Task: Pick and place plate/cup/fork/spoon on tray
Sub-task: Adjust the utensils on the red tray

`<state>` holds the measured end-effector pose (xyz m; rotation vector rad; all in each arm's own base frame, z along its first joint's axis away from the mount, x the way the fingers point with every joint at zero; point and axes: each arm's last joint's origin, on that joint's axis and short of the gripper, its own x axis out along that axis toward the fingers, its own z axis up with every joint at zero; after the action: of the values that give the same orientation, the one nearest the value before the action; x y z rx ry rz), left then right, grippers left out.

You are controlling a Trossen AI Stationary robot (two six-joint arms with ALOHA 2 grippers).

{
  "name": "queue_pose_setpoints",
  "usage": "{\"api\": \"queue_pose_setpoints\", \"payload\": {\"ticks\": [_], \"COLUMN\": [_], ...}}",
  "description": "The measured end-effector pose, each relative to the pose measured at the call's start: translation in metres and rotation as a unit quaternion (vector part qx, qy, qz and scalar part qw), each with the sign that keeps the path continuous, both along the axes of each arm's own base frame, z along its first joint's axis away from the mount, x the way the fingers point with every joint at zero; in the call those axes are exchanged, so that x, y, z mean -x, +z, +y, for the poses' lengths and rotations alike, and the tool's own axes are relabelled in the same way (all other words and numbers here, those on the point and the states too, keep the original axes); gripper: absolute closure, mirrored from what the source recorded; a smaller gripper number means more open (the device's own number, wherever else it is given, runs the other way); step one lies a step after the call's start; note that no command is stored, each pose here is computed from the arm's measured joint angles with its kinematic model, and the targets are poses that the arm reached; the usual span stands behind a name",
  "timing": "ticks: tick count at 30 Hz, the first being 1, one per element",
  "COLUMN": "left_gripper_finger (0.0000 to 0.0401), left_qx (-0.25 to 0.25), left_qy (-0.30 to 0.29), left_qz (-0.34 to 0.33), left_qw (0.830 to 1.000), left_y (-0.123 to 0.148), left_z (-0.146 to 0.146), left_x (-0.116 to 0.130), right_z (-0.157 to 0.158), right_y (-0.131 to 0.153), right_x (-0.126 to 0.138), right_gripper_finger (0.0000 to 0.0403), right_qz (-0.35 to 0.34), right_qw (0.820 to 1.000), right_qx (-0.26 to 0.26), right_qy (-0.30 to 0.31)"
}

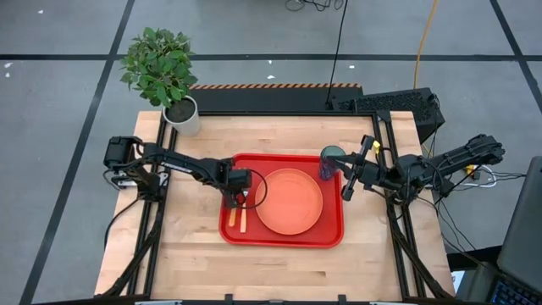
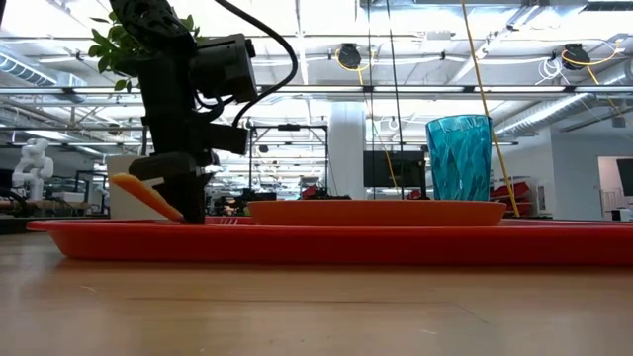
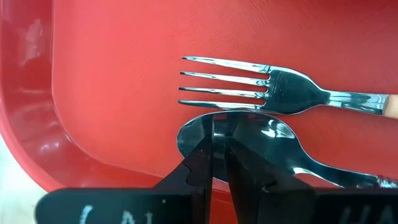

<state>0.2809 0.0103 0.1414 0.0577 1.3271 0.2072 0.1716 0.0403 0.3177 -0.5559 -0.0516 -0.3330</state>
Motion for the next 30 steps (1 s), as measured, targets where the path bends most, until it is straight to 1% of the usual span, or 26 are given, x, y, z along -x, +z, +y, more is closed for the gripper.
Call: {"api": "queue_pose_setpoints", "payload": {"ticks": [27, 30], "left_gripper_finger": [0.0354, 0.0354], "left_qx": [0.003, 0.001], "left_qy": [0.002, 0.0], "left_qz": [-0.001, -0.003], "left_qw": [1.0, 1.0], "left_y": [0.0014, 0.0056], "left_z": [-0.0043, -0.0055], "left_x": [0.0008, -0.0021], "right_z": [0.0, 0.0], "right_y": [0.0001, 0.0001], "right_x": [0.0001, 0.0001], "right_gripper_finger": [0.0403, 0.0403], "right_qz": [0.0, 0.0], "right_qw": [1.0, 1.0], "right_qx": [0.0, 0.0], "right_qy": [0.0, 0.0]}}
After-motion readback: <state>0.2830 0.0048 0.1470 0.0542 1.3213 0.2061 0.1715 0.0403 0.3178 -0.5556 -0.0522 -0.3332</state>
